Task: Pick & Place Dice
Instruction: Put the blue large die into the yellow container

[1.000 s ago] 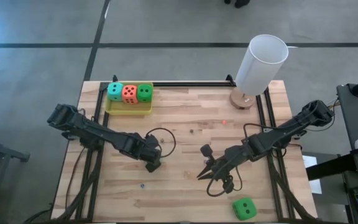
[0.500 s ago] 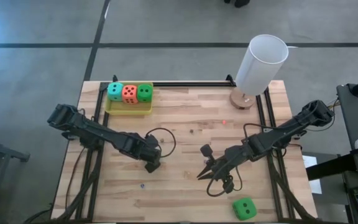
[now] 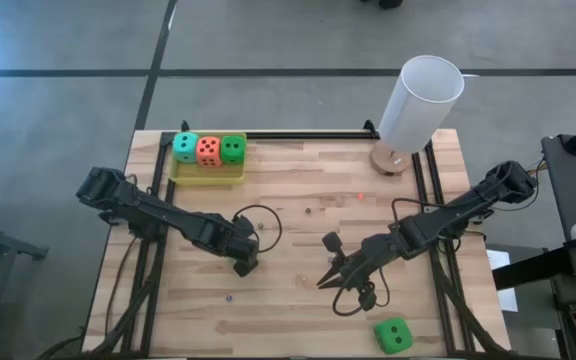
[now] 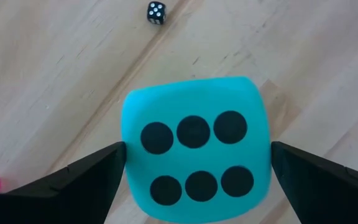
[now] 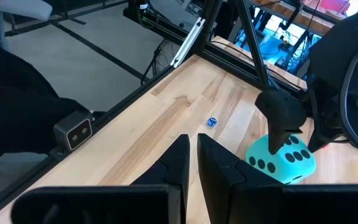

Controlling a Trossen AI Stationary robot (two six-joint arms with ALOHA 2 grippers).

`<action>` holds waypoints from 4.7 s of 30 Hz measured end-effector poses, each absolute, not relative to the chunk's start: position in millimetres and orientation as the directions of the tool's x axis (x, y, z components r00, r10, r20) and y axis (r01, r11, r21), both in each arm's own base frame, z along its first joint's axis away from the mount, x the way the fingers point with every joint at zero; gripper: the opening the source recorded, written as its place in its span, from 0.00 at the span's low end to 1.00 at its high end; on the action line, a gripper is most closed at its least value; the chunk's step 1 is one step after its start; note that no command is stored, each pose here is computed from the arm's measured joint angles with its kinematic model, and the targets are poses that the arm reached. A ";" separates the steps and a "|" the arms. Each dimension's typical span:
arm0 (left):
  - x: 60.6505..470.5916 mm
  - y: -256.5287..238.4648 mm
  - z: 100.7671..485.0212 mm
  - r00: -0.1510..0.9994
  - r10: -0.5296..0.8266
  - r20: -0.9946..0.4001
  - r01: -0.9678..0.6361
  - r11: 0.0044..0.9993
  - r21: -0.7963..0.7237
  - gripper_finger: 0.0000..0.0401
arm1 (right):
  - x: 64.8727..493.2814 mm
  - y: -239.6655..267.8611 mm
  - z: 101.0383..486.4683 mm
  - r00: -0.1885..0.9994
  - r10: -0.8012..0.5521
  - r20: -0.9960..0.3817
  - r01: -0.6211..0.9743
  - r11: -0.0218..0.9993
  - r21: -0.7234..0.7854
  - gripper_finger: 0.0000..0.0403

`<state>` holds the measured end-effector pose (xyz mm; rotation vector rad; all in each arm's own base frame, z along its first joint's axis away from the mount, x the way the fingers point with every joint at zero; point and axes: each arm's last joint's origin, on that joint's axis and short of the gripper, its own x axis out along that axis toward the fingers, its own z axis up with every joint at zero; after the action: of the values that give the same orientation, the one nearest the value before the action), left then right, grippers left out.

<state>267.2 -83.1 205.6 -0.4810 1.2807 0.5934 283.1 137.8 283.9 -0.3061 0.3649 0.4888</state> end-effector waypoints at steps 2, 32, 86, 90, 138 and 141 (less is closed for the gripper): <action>266.6 -82.9 203.7 0.175 0.141 -0.974 -0.654 0.756 -0.008 1.00 | 283.1 137.8 283.9 0.821 0.398 -0.409 -0.505 0.840 -0.198 0.07; 274.8 -86.1 193.3 0.197 0.100 -0.975 -0.688 0.723 -0.065 1.00 | 283.1 137.8 283.9 0.821 0.398 -0.409 -0.505 0.840 -0.197 0.07; 273.1 -84.0 201.9 0.234 0.125 -0.964 -0.698 0.711 -0.077 0.83 | 283.1 137.9 283.9 0.821 0.398 -0.409 -0.506 0.840 -0.197 0.07; 270.8 -83.2 208.4 0.257 0.119 -0.959 -0.708 0.698 -0.103 0.83 | 283.1 137.8 283.9 0.821 0.398 -0.409 -0.505 0.840 -0.198 0.07; 151.2 113.3 289.1 -0.112 0.530 -0.840 -0.991 0.000 0.132 0.83 | 283.1 137.8 283.9 0.821 0.398 -0.409 -0.505 0.840 -0.197 0.07; 147.3 116.4 283.3 -0.141 0.517 -0.844 -0.985 0.016 0.174 0.84 | 283.1 137.8 283.9 0.821 0.398 -0.409 -0.506 0.840 -0.198 0.07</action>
<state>147.3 116.4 283.3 -0.6757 0.9397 1.4883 283.1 137.8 283.9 -0.3072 0.3644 0.4891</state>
